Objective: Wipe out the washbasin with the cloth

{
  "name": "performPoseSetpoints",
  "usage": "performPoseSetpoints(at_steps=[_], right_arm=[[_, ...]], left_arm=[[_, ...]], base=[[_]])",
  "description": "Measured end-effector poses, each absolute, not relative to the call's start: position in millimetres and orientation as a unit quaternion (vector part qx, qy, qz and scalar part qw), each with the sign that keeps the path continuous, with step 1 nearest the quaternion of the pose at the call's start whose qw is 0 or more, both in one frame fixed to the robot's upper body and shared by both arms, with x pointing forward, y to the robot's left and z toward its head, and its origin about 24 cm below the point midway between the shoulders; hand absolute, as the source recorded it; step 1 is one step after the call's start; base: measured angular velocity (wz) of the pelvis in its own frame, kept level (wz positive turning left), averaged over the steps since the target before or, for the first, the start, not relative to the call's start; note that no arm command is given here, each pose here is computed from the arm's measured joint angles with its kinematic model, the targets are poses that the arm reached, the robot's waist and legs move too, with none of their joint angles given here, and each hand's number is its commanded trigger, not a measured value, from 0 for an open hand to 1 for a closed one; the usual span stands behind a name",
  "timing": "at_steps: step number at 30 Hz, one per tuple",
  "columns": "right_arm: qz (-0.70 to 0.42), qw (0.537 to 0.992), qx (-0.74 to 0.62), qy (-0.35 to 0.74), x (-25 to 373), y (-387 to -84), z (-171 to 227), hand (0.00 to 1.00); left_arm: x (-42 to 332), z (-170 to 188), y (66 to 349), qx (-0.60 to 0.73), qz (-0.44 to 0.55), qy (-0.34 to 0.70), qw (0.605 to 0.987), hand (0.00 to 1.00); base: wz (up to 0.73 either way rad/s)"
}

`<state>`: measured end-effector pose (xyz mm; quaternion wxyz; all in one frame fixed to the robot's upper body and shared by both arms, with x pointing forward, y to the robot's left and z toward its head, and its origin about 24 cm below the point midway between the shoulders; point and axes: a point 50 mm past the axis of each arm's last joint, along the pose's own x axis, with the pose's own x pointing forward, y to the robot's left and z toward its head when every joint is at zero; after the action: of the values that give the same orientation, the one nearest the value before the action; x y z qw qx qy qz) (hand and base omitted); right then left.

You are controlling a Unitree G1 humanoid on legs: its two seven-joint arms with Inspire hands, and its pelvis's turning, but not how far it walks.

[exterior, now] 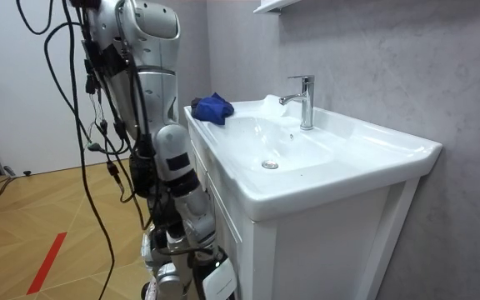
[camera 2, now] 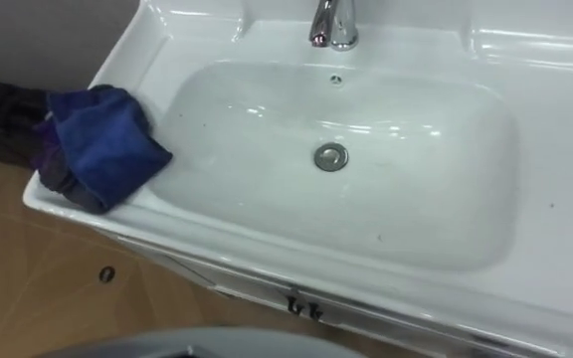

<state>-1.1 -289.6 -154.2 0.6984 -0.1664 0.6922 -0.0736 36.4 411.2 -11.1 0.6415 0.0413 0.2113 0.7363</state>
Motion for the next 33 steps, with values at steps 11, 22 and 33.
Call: performPoseSetpoints(at_steps=[11, 22, 33], right_arm=[[-0.066, 0.685, -0.148, 0.71, -11, -281, -157, 0.0], [-0.044, 0.68, -0.13, 0.721, -13, -276, -159, 0.0], [-0.021, 0.676, -0.131, 0.725, -11, -263, -164, 0.0]], left_arm=[[-69, -111, 336, -0.125, 0.739, 0.45, 0.487, 0.0], [-89, -144, 281, -0.073, 0.551, 0.624, 0.549, 0.0], [-16, -162, 262, 0.025, 0.278, 0.662, 0.696, 0.0]], base=[[-0.02], [0.01], [-0.18]])
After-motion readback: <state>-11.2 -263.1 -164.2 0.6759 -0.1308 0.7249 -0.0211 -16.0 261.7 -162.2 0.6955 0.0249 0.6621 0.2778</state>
